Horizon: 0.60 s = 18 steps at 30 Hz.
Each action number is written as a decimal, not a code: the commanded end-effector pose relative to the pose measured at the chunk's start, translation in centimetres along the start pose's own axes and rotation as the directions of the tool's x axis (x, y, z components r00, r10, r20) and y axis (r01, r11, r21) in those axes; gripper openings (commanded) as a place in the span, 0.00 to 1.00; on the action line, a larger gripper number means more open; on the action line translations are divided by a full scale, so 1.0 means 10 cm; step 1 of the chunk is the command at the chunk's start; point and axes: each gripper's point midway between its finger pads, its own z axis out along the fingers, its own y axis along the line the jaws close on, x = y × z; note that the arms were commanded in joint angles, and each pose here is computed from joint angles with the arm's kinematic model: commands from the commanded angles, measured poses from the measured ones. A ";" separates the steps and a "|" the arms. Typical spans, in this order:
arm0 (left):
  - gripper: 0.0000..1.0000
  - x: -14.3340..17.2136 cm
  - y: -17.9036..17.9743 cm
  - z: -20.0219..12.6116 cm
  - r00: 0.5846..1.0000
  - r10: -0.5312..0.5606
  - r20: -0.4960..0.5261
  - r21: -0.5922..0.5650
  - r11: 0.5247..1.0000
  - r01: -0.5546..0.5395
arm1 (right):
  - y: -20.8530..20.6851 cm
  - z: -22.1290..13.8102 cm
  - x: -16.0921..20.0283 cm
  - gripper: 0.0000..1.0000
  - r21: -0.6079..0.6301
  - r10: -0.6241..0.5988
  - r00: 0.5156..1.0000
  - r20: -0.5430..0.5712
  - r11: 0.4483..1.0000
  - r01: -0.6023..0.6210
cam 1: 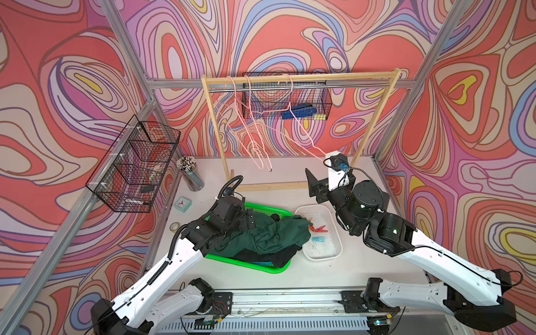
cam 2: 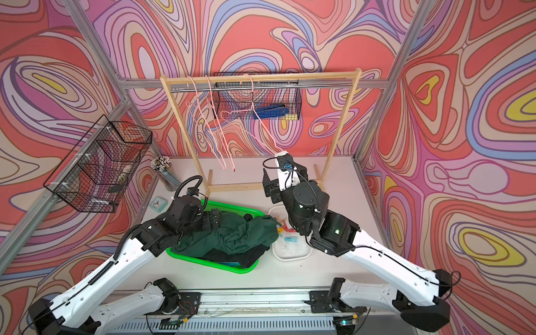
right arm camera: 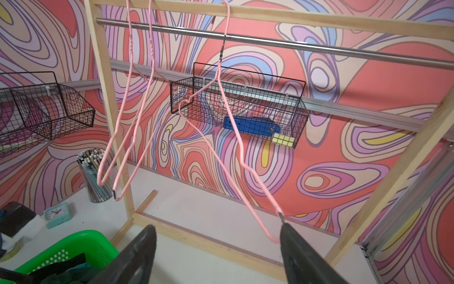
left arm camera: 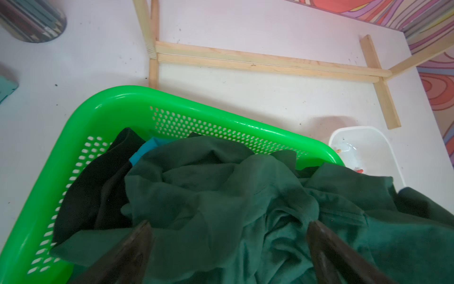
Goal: Remove the clothespins securing t-shirts to the hanger
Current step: Place the hanger on the clothes rail.
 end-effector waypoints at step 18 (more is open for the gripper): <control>1.00 -0.08 0.87 0.13 0.990 -0.129 0.062 -0.211 0.968 0.139 | -0.20 -0.20 0.52 0.98 0.051 -0.017 0.998 -0.060 0.999 0.020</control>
